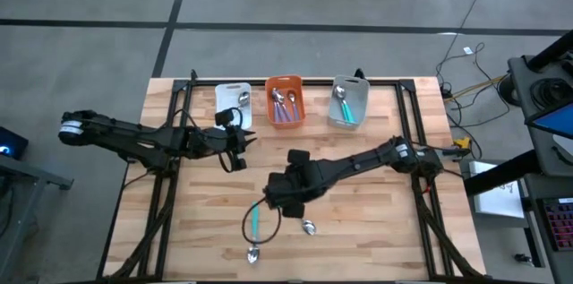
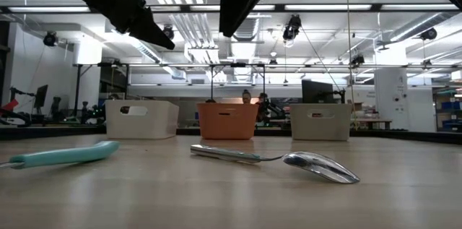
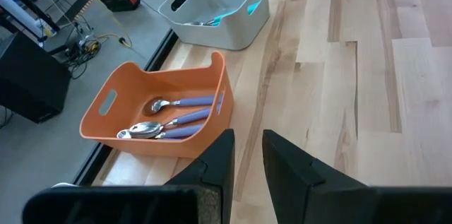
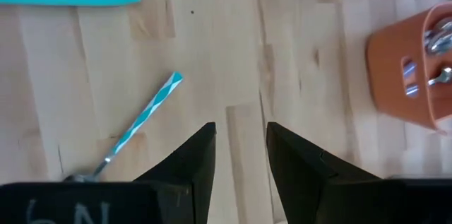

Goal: Sort silverware by color (type)
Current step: Put the blue patterned spoon into the white bin

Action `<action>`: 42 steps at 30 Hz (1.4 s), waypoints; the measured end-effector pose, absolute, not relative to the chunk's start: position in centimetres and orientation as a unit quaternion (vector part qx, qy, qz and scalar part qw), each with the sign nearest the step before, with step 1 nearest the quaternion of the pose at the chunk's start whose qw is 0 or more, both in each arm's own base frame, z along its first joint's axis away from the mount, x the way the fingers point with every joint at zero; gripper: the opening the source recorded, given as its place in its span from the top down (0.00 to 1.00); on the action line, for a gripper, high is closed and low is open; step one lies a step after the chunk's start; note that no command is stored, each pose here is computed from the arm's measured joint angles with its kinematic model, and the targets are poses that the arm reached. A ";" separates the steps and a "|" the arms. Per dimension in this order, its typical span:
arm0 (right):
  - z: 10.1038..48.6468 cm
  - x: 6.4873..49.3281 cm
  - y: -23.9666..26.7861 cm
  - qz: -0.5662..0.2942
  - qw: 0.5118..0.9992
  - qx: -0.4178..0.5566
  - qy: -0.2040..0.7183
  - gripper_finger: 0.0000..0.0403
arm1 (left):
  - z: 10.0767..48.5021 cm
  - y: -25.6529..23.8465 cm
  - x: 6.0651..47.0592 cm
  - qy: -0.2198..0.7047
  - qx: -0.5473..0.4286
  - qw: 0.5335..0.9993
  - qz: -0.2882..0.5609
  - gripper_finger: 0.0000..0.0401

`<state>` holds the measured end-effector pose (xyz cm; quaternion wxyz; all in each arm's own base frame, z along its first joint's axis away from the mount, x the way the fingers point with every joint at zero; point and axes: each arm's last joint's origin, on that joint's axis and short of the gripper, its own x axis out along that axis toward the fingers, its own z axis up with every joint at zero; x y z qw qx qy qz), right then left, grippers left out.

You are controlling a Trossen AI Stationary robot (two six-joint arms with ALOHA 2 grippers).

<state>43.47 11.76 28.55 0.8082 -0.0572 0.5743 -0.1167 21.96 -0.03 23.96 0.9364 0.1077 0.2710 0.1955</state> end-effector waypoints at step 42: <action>29.0 43.4 11.4 -0.134 0.807 -0.141 0.558 0.71 | 23.9 -0.1 22.0 0.272 0.104 0.940 0.180 0.86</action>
